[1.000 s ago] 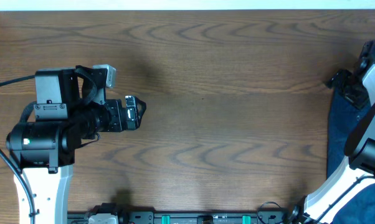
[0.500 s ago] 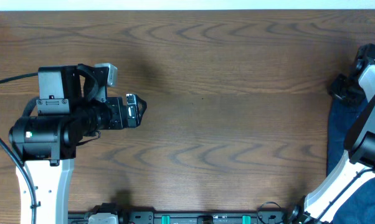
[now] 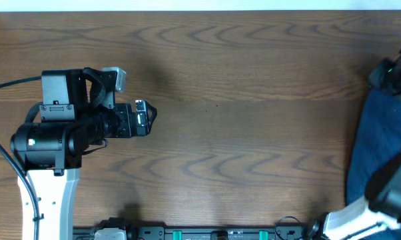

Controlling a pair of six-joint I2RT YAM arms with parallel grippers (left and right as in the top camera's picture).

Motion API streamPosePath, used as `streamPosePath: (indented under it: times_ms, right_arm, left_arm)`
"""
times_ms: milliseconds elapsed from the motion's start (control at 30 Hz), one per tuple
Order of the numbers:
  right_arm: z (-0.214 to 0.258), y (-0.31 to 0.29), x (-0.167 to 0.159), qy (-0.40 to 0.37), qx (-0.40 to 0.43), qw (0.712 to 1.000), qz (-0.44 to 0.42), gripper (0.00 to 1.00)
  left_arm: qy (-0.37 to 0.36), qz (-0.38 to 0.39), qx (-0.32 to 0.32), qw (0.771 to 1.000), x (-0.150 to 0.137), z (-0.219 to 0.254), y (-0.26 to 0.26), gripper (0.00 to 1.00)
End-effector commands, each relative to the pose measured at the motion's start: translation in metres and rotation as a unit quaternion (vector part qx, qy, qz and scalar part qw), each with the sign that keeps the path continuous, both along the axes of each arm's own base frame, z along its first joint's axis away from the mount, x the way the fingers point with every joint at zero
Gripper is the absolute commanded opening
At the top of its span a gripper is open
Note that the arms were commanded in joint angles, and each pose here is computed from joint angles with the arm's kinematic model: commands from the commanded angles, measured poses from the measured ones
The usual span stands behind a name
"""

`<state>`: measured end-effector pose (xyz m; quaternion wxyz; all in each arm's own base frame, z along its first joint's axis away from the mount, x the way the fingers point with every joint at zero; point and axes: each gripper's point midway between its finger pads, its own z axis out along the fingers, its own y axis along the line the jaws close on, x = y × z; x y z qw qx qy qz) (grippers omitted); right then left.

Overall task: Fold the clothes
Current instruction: 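Grasp the navy shorts with the right gripper and drag them leftward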

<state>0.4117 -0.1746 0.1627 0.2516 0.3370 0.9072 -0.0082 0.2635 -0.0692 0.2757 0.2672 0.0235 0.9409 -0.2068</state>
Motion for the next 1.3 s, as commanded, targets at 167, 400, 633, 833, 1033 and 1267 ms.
streamPosePath:
  times_ms: [167, 400, 633, 833, 1033, 1267]
  right_arm:
    - [0.07, 0.146, 0.027, -0.096, 0.048, 0.978, 0.178, 0.01]
    - [0.045, 0.303, 0.046, -0.098, 0.083, 0.941, 0.314, 0.01]
    - [-0.002, 0.461, 0.017, -0.087, 0.108, 0.872, 0.468, 0.56]
    - [0.017, 0.442, 0.021, -0.112, -0.005, 0.878, 0.466, 0.7]
    - [0.044, 0.348, 0.035, -0.1, -0.043, 0.921, 0.375, 0.66]
    - [0.0, 0.228, 0.019, 0.029, -0.004, 0.977, 0.211, 0.13]
  left_arm:
    - [-0.011, 0.009, 0.029, 0.999, 0.004, 0.002, 0.01, 0.98]
    - [0.016, 0.043, 0.086, 0.995, -0.004, -0.01, 0.032, 0.98]
    - [0.029, 0.058, 0.113, 0.991, -0.008, -0.015, 0.043, 0.98]
    - [0.029, 0.058, 0.113, 0.991, -0.008, -0.015, 0.043, 0.98]
    - [0.036, 0.047, 0.097, 0.994, -0.006, -0.017, 0.036, 0.98]
    - [0.087, 0.02, 0.057, 0.994, 0.005, -0.039, 0.02, 1.0]
